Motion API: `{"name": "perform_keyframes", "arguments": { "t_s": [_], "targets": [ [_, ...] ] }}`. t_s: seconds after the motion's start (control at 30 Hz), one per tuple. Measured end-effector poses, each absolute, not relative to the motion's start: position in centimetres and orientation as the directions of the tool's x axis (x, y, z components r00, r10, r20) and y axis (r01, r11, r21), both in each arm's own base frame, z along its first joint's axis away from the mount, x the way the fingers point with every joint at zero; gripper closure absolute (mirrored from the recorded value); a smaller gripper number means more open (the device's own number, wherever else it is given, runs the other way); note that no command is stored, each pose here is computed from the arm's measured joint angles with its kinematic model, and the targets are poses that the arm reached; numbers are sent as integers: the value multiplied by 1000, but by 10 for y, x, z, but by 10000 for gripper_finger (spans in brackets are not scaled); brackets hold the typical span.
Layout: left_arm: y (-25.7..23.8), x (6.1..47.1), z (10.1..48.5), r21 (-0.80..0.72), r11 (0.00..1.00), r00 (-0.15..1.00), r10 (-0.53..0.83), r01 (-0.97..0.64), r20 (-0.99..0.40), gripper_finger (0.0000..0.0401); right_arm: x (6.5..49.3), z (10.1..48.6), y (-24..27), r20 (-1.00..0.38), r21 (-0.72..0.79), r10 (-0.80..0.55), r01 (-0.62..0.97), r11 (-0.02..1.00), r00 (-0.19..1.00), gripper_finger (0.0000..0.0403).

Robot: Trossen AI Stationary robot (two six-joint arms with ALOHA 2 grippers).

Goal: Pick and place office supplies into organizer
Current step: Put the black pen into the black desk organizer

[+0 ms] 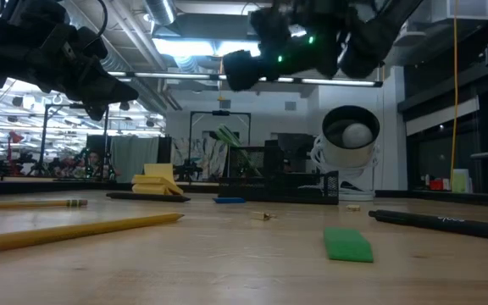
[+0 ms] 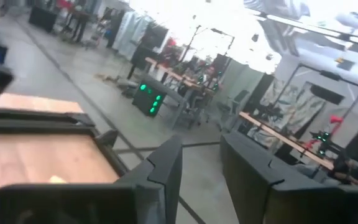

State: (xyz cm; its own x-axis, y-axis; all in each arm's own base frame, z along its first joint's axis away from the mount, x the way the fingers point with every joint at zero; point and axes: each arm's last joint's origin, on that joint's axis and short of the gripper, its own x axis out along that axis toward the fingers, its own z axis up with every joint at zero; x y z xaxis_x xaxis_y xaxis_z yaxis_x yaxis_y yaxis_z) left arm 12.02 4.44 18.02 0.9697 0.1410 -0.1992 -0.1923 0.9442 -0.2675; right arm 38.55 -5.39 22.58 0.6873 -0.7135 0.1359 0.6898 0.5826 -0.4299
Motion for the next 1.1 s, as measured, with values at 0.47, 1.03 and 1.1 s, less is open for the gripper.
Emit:
{"name": "perform_keyframes", "arguments": {
  "t_s": [0.47,1.03,1.1],
  "targets": [
    [46,124,209,-224,960,983,145,-168,-117,400,340,280,-27,-169,-335,-543,470,817,823,398],
    [23,163,227,-79,985,901,105,-152,-421,400,329,266,-25,-327,-245,-419,352,903,847,401],
    [19,168,228,-56,988,881,101,-143,-462,400,326,256,-26,-350,-218,-378,318,923,857,401]
  ]
}}
